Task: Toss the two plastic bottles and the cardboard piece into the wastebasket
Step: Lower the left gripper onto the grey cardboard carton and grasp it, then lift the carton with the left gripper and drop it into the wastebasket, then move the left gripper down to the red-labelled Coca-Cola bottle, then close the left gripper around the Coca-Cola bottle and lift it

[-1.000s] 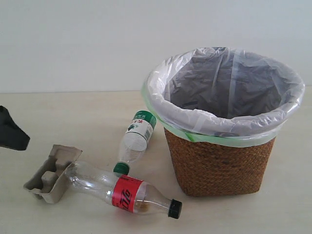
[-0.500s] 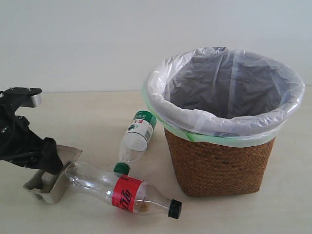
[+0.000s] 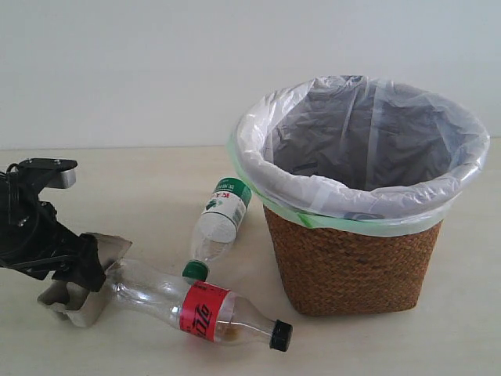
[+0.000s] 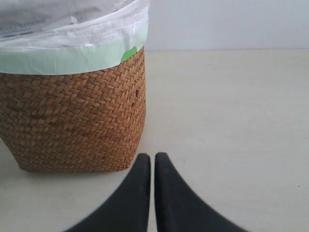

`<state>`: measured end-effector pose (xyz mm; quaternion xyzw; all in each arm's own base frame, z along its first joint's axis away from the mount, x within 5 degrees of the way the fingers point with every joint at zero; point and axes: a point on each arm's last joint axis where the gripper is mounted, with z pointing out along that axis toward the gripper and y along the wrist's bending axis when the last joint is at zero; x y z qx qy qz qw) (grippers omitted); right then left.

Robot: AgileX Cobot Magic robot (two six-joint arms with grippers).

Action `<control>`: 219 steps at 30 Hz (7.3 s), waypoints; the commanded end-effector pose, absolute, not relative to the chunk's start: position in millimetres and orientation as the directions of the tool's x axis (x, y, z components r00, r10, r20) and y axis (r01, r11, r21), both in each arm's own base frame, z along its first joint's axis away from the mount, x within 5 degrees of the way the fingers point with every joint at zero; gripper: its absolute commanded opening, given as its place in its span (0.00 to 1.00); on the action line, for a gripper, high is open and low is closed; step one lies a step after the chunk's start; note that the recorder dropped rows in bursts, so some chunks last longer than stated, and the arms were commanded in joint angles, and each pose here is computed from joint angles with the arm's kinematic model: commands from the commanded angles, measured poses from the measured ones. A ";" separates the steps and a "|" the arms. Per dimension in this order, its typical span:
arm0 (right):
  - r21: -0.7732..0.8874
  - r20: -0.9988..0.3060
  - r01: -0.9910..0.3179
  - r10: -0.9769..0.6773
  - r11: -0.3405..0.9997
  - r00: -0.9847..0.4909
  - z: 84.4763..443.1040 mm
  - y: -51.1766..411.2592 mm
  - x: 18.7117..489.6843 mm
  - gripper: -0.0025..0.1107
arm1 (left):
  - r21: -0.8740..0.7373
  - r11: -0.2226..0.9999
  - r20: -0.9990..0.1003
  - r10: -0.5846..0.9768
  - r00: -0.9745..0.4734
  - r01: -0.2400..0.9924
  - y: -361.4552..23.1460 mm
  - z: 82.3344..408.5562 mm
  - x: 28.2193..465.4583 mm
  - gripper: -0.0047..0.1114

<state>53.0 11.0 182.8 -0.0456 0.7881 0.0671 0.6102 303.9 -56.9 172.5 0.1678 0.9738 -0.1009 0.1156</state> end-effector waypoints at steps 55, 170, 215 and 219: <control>0.041 -0.971 -0.149 0.004 0.988 -0.239 183.8 10.5 53.0 0.02 | 0.053 0.998 -0.296 -0.022 -0.955 -0.039 10.2 257.0 283.8 0.07; 0.041 -0.971 -0.149 0.004 0.988 -0.239 183.8 10.5 53.0 0.02 | 0.080 -0.046 -0.254 0.965 0.065 0.996 -145.5 191.0 310.8 0.61; 0.041 -0.971 -0.149 0.004 0.988 -0.239 183.8 10.5 53.0 0.02 | -0.133 -0.133 -0.166 0.980 0.111 0.982 -144.7 116.8 313.9 0.54; 0.041 -0.971 -0.149 0.004 0.988 -0.239 183.8 10.5 53.0 0.02 | -0.198 -0.100 -0.137 0.988 0.073 0.975 -143.1 104.6 311.3 0.54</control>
